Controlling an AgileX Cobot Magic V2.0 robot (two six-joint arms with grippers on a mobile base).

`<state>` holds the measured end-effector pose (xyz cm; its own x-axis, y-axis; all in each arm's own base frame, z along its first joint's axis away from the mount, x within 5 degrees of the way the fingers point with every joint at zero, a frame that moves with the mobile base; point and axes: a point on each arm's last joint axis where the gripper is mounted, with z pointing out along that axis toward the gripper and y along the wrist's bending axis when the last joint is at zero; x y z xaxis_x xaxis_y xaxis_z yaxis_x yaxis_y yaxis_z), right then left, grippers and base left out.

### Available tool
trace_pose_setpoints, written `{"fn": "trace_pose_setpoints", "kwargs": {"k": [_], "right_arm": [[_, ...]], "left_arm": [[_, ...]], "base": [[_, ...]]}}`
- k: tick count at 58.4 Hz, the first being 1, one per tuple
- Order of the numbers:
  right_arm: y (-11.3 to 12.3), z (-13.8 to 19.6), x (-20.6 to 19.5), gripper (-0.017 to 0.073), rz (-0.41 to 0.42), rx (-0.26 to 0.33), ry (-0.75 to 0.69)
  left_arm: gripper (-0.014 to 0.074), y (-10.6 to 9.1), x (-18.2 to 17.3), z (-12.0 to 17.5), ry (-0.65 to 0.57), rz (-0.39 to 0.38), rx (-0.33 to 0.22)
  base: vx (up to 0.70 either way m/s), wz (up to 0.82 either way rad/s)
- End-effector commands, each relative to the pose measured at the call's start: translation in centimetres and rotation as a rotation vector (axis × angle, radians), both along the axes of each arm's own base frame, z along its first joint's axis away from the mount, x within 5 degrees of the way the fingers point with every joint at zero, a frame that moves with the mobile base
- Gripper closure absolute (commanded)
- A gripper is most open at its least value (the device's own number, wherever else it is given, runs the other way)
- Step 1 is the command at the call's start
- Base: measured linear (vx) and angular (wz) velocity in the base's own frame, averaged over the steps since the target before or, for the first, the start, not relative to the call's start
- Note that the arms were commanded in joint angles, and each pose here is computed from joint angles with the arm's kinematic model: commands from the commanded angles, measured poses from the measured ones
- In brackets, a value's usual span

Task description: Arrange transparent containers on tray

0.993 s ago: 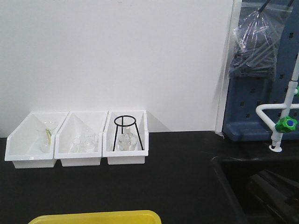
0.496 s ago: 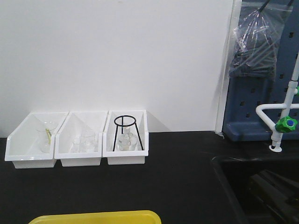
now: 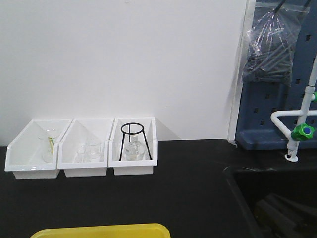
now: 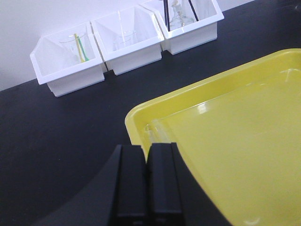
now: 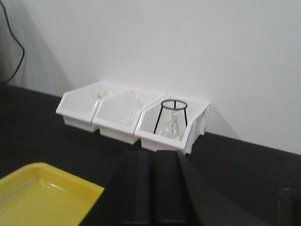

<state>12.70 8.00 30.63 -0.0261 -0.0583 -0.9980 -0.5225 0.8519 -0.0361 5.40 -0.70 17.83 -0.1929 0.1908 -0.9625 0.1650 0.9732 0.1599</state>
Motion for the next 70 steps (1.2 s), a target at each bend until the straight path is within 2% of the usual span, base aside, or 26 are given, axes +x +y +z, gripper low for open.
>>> {"fn": "trace_pose_setpoints", "kwargs": {"k": [1, 5, 9, 17, 23, 27, 31, 37, 70], "right_arm": [[-1.0, -0.1, 0.0, 0.0571, -0.052, 0.056, -0.008], [-2.2, -1.5, -0.5, 0.0571, -0.111, 0.085, 0.027], [-4.0, -3.9, -1.5, 0.0571, -0.212, 0.106, 0.054], [-6.5, -8.0, -4.1, 0.0571, -0.384, 0.106, 0.021], [-7.4, -10.2, -5.7, 0.0571, -0.463, 0.113, -0.011], [-7.6, -10.8, -6.4, 0.0571, -0.481, 0.106, -0.034], [-7.6, -11.0, -6.8, 0.0571, -0.483, 0.052, -0.044], [-7.6, -10.9, -7.1, 0.0571, -0.484, 0.013, -0.081], [-7.6, -10.9, -7.1, 0.0571, -0.484, 0.015, -0.081]], "left_arm": [[0.0600, -0.1, 0.1, -0.5, -0.050, -0.004, -0.018], [0.0600, -0.1, 0.1, -0.5, -0.050, -0.004, -0.018], [0.0600, -0.1, 0.1, -0.5, -0.050, -0.004, -0.018], [0.0600, -0.1, 0.1, -0.5, -0.050, -0.004, -0.018], [0.0600, -0.1, 0.1, -0.5, -0.050, -0.004, -0.018], [0.0600, -0.1, 0.1, -0.5, -0.050, -0.004, -0.018], [0.0600, -0.1, 0.1, -0.5, -0.050, -0.004, -0.018], [0.0600, -0.1, 0.1, -0.5, -0.051, -0.004, -0.018], [0.0600, -0.1, 0.1, -0.5, -0.050, -0.004, -0.018]], "base": [[0.00, 0.00], [0.00, 0.00], [0.00, 0.00], [0.00, 0.00], [0.00, 0.00], [0.00, 0.00], [0.00, 0.00], [0.00, 0.00], [0.00, 0.00]]}}
